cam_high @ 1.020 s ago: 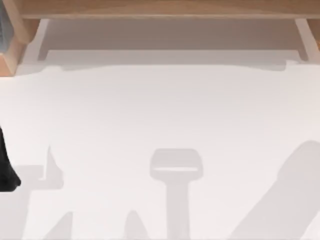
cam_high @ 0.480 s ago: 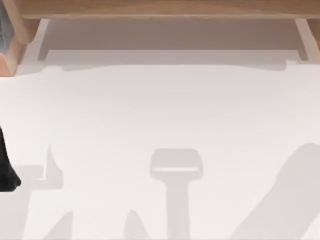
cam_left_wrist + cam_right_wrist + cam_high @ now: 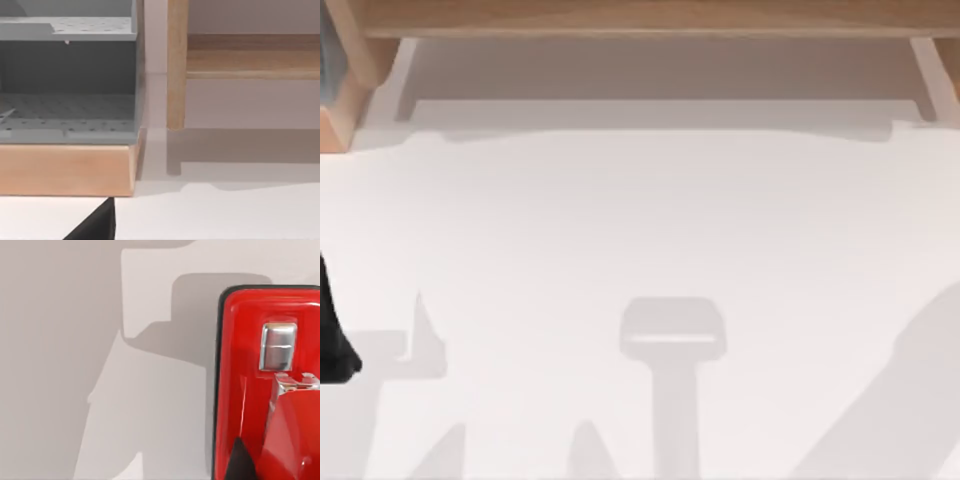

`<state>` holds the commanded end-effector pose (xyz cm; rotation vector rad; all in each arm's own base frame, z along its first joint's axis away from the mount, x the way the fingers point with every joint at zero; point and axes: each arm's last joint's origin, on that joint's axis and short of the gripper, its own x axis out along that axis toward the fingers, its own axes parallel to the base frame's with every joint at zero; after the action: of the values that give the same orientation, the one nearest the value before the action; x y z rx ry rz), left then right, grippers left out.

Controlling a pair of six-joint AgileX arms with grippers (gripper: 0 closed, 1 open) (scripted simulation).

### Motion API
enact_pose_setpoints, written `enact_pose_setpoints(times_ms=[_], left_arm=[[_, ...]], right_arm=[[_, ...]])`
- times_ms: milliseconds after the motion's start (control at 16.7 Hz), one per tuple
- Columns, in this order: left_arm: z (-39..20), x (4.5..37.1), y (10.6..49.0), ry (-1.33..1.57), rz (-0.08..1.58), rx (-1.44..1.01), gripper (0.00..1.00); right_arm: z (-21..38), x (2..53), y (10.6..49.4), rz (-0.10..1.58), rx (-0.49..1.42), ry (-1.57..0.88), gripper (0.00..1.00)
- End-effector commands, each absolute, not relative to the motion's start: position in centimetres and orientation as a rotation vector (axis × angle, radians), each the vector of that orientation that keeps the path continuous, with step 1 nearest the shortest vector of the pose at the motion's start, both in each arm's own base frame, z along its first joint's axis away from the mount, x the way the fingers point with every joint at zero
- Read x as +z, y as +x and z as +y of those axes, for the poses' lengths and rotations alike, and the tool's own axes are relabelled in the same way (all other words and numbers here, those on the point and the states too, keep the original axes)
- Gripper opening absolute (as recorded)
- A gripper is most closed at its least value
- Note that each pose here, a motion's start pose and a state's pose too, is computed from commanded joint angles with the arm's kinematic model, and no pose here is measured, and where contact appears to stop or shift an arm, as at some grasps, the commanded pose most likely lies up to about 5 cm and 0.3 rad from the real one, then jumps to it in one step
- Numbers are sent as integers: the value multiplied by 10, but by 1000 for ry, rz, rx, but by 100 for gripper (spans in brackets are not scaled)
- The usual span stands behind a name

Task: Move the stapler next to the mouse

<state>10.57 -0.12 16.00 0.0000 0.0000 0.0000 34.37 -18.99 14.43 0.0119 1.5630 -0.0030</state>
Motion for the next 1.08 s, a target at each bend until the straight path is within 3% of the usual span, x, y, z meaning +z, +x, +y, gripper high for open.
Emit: enact_pose_setpoints(times_ms=[60,840,1080], left_arm=[[-1,160,106,0,0,0,100],[-1,160,106,0,0,0,100],[-1,160,106,0,0,0,100]], right_arm=[[-190,144,344,1563,-3,12,0],[-190,144,344,1563,-3,12,98],[-190,144,344,1563,-3,12,100]])
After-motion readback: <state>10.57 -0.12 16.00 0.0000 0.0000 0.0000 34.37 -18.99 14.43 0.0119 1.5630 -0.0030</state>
